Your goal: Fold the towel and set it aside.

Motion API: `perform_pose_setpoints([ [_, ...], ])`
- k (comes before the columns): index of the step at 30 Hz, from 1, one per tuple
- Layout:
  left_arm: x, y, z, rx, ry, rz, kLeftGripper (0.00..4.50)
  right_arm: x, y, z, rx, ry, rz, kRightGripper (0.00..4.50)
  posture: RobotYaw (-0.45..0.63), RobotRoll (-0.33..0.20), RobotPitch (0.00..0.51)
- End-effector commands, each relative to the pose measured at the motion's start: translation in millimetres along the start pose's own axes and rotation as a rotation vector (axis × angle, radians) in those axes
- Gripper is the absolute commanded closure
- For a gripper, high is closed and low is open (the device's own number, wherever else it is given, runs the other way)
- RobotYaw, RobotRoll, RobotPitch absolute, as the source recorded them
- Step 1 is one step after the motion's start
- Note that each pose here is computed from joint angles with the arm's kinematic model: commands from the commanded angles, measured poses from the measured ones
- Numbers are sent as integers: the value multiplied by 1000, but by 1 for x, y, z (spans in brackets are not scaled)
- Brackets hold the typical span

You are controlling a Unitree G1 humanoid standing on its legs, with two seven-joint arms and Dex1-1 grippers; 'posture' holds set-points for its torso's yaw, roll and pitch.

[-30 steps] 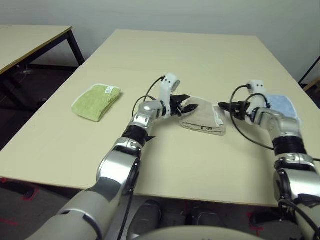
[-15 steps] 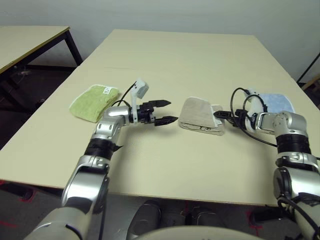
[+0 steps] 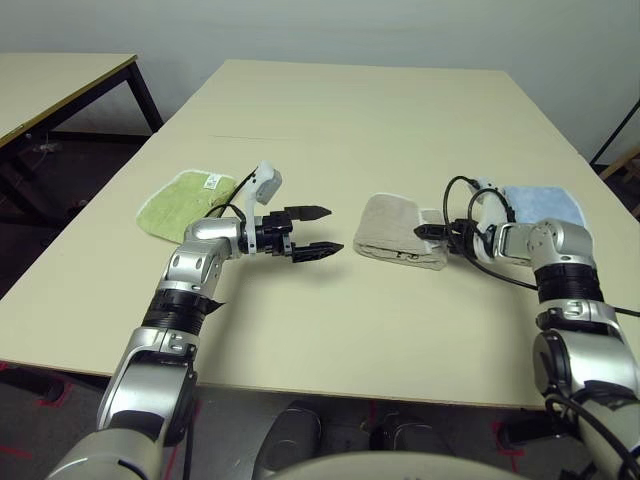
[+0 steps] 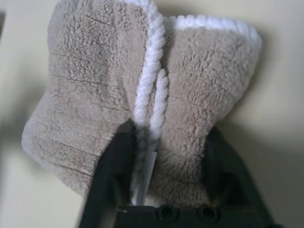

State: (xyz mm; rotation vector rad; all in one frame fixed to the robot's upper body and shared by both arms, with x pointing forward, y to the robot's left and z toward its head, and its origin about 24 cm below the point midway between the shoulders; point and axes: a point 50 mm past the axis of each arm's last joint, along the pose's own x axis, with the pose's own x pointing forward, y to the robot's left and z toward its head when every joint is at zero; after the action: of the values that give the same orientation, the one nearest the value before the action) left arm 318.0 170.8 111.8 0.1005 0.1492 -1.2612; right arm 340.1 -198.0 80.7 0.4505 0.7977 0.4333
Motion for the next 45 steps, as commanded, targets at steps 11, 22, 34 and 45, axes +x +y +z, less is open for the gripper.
perform_pose_setpoints([
  [11, 2, -2, -5, 9, 21, 9, 0, -27, -6, 55, -5, -427, -60, 4493, 123, 0, 13],
  [22, 6, -2, -6, 7, 21, 5, 0, -83, -35, 99, 42, -918, -361, 4493, 107, 0, 16],
  [34, 7, -3, -6, 13, 24, 3, 0, -87, -64, 62, 316, -1059, -632, 4493, 105, 0, 19],
  [45, 8, -5, -6, 10, 27, -5, 0, -79, -53, 33, 373, -1041, -687, 3858, 105, 0, 24],
])
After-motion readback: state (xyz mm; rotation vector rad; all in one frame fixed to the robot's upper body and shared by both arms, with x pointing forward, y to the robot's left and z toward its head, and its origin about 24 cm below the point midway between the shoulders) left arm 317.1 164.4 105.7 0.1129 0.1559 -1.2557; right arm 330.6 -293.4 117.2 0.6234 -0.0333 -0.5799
